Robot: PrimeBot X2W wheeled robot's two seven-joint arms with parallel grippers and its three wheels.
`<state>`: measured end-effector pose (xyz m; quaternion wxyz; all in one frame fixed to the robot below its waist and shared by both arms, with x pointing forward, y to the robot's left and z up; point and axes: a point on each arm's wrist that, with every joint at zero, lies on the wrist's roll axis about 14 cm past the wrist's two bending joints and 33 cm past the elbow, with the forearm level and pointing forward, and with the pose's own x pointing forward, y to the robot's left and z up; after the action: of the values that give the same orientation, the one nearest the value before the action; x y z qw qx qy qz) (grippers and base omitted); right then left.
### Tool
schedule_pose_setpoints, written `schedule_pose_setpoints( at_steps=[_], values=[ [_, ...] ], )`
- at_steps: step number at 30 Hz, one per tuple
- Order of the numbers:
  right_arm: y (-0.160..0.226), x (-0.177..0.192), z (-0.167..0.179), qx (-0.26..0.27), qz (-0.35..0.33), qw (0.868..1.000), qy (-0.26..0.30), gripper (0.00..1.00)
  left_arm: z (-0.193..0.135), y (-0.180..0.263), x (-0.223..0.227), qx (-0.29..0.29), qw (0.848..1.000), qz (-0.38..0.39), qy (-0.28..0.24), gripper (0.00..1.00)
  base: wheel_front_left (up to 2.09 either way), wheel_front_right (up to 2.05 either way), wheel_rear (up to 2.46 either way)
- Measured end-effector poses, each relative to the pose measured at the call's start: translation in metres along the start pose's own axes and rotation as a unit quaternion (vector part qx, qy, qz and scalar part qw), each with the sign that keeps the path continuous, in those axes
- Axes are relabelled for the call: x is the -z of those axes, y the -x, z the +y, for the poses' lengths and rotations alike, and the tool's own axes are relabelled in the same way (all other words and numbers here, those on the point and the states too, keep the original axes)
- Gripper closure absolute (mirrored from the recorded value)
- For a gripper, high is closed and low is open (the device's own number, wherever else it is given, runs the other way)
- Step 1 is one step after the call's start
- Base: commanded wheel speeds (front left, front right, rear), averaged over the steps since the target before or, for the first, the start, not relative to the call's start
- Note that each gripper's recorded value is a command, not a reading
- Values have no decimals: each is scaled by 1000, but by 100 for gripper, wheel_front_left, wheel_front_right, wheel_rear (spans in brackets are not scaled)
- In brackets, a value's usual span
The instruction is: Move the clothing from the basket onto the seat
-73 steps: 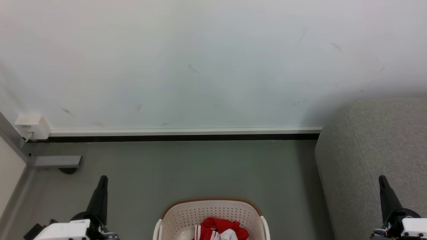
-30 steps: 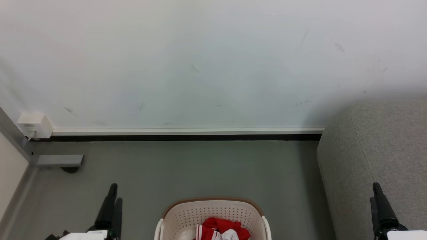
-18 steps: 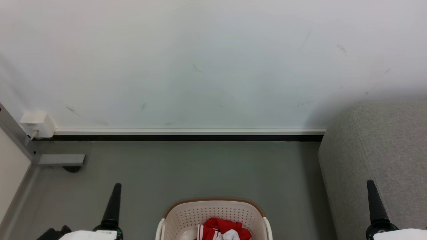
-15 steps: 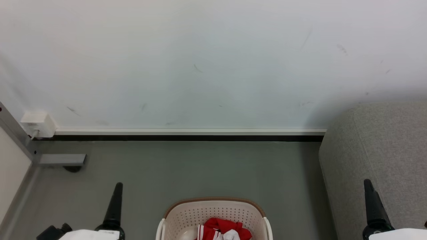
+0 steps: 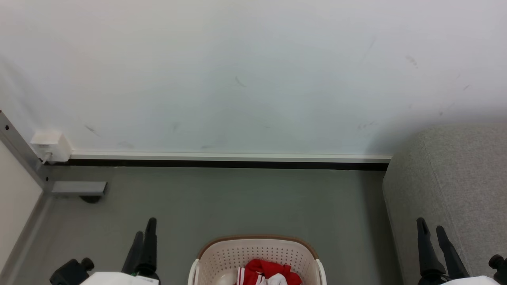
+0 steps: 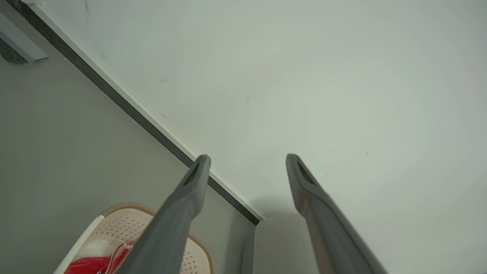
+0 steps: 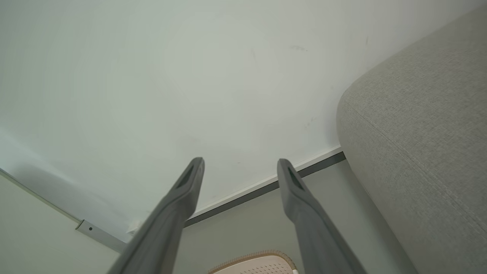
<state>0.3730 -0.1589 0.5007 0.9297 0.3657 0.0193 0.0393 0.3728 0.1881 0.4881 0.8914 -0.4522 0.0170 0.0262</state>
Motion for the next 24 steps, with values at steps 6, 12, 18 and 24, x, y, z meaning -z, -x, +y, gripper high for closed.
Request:
schedule_pose_setpoints(
  at_steps=[6,12,18,24],
  values=[
    [1,7,4,-9,8,999,48,0,3,4,4,-3,997,6,-76,0,0,0,0],
    [1,9,8,-18,10,996,92,0,3,6,1,-3,991,-1,-133,0,0,0,0],
    [0,11,13,-28,8,991,127,0,0,7,-4,2,985,-11,-170,0,0,0,0],
    [1,13,17,-38,6,987,157,0,-3,8,-6,8,979,-19,-202,0,0,0,0]
  ],
)
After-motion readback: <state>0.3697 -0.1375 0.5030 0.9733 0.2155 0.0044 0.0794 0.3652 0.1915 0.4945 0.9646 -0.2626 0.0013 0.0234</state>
